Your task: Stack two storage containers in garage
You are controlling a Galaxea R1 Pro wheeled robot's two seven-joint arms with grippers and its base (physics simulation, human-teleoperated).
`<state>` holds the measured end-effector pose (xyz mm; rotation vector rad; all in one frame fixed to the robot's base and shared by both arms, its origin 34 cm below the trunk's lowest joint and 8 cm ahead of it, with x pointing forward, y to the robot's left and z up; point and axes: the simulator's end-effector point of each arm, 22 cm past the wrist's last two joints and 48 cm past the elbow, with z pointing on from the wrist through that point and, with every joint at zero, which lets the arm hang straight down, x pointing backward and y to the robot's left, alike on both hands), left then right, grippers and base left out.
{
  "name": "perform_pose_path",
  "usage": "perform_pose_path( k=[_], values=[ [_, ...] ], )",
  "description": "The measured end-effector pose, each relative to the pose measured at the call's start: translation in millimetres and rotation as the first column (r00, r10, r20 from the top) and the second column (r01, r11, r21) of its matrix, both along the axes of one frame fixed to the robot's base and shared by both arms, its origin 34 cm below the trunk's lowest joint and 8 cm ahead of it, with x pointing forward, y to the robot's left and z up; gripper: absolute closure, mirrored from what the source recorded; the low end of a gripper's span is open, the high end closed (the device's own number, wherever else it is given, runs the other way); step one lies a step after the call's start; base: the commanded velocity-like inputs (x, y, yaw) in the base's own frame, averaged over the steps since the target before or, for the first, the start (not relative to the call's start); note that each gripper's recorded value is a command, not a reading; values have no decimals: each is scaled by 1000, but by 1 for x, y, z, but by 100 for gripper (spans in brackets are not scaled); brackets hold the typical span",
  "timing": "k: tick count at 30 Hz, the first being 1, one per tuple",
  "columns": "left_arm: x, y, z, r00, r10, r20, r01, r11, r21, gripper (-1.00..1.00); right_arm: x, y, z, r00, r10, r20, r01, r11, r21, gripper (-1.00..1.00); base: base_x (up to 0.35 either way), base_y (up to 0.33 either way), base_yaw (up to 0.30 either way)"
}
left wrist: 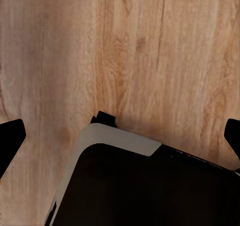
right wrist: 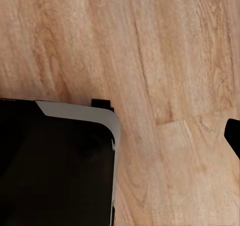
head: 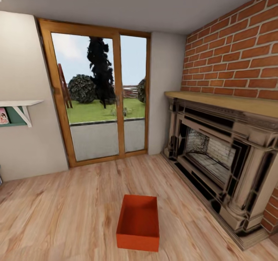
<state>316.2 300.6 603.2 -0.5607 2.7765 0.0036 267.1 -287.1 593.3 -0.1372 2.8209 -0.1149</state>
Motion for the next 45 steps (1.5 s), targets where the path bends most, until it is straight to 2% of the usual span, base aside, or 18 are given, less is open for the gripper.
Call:
perform_pose_path(
  k=[9, 45],
  values=[
    [0, 0, 0, 1000, 0, -1, 0, 1000, 0, -100, 0, 0, 0, 1000, 1, 0, -1, 1000, 0, -100, 321, 122, 0],
    [1, 1, 0, 1000, 0, 3, 0, 1000, 3, -100, 0, 1, 0, 1000, 4, 2, -4, 1000, 1, -100, 322, 1, 0]
  ],
)
